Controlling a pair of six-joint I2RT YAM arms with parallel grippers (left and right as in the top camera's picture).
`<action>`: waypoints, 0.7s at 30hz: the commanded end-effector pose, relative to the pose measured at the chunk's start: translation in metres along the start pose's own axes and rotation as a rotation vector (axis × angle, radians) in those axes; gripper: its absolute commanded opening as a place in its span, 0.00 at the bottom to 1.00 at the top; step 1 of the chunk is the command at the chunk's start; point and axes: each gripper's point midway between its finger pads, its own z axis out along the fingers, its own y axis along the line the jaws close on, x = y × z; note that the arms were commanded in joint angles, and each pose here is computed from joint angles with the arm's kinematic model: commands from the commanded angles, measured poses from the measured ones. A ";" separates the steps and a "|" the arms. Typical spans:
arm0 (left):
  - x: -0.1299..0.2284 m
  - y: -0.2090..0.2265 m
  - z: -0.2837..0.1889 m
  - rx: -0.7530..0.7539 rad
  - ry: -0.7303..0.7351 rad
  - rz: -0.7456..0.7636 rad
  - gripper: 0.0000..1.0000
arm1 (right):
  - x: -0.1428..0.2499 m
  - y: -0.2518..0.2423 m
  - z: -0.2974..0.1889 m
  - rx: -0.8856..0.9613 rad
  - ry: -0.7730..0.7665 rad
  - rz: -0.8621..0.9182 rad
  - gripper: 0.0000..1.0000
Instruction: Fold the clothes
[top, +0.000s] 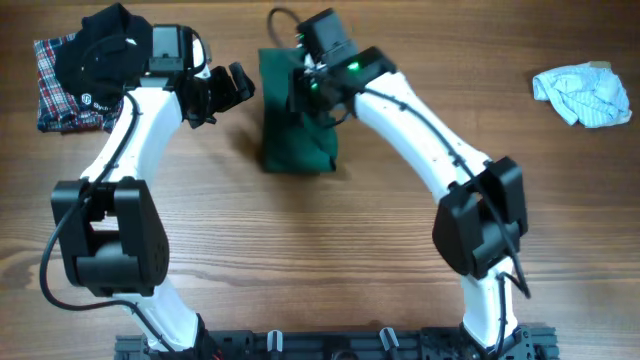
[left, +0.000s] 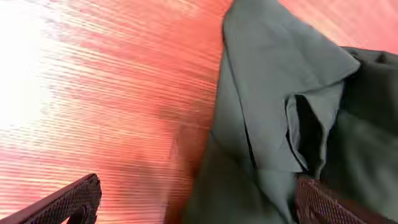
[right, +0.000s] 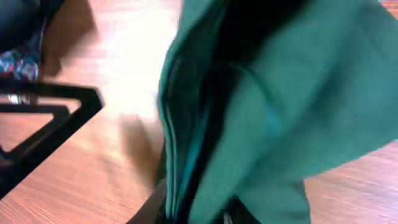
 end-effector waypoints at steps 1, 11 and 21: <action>0.001 0.001 -0.005 -0.006 -0.002 0.036 1.00 | -0.004 0.021 -0.005 0.035 -0.061 -0.057 0.32; 0.005 0.003 -0.005 -0.014 0.013 0.031 1.00 | 0.019 0.012 0.029 0.060 0.028 -0.077 0.59; 0.032 -0.037 -0.003 0.113 0.101 0.133 1.00 | 0.044 0.004 0.018 -0.078 0.213 0.053 0.29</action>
